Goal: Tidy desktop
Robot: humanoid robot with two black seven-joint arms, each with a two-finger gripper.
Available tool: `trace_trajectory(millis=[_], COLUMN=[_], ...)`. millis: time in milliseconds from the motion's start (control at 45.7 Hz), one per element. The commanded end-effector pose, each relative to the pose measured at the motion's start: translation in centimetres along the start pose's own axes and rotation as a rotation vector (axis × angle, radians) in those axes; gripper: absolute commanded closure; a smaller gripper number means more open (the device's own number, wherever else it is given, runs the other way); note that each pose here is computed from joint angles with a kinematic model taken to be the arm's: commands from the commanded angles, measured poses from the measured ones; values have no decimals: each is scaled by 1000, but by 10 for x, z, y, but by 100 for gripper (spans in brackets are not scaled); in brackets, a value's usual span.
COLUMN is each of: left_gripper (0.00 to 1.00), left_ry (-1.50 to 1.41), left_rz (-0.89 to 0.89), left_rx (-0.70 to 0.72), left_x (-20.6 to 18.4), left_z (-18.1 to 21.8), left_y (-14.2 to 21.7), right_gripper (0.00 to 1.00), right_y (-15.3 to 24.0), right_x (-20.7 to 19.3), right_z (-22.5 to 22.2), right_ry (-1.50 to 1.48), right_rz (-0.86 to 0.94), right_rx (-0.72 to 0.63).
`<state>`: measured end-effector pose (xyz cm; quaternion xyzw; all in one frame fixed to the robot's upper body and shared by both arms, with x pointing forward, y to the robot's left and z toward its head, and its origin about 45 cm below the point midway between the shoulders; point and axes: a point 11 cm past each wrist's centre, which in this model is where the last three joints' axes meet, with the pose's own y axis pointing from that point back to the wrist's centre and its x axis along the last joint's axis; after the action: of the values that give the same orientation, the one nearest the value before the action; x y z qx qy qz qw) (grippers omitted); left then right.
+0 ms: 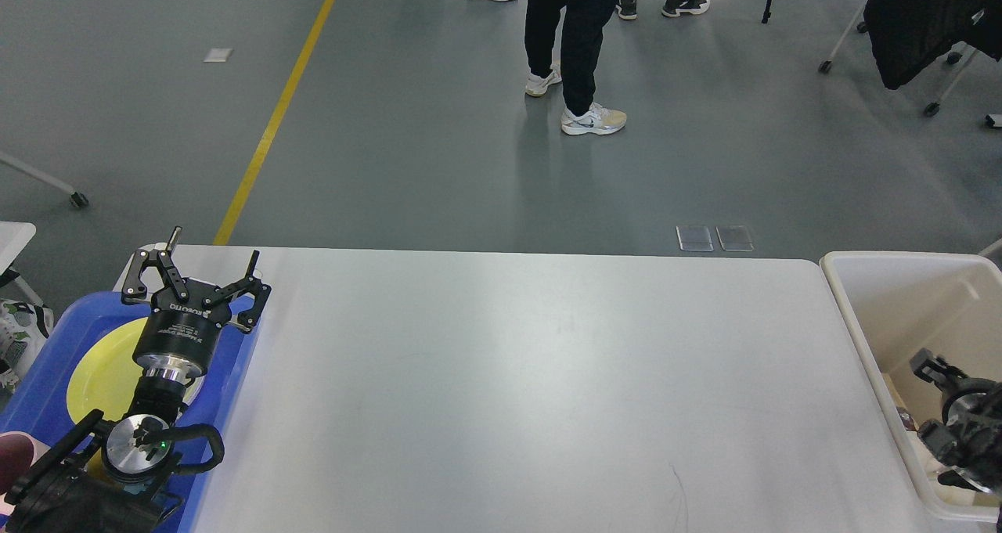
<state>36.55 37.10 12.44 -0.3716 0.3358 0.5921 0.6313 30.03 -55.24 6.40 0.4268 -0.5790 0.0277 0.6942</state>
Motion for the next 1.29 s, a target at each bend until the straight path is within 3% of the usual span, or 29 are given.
trace_trajectory(millis=[0, 109, 197, 328, 438, 613, 722, 876, 1116, 1270], left_gripper=[4, 4, 4, 4, 4, 4, 4, 4, 4, 4], left_ry=[0, 0, 0, 0, 0, 0, 0, 0, 0, 0], left_rz=[-1, 1, -1, 1, 1, 1, 1, 1, 1, 1], left_rx=[-2, -2, -2, -2, -2, -2, -2, -2, -2, -2], left_x=[0, 0, 0, 0, 0, 0, 0, 0, 0, 0], left_z=[0, 0, 0, 0, 0, 0, 0, 0, 0, 0], left_y=[0, 0, 0, 0, 0, 0, 0, 0, 0, 0], right_gripper=[0, 0, 0, 0, 0, 0, 0, 0, 0, 0], right_y=[0, -2, 3, 22, 39, 58, 79, 93, 105, 110], right_x=[24, 68, 90, 92, 116, 122, 114, 90, 35, 10], right_z=[-26, -27, -57, -122, -144, -175, -195, -190, -192, -195], right_ry=[-278, -622, -829, -1014, -1167, -1414, -1480, -1616, -1685, -1726], right_rz=[3, 40, 19, -132, -216, -395, -554, -602, -548, -534], right_rx=[30, 22, 78, 204, 294, 427, 591, 749, 843, 832])
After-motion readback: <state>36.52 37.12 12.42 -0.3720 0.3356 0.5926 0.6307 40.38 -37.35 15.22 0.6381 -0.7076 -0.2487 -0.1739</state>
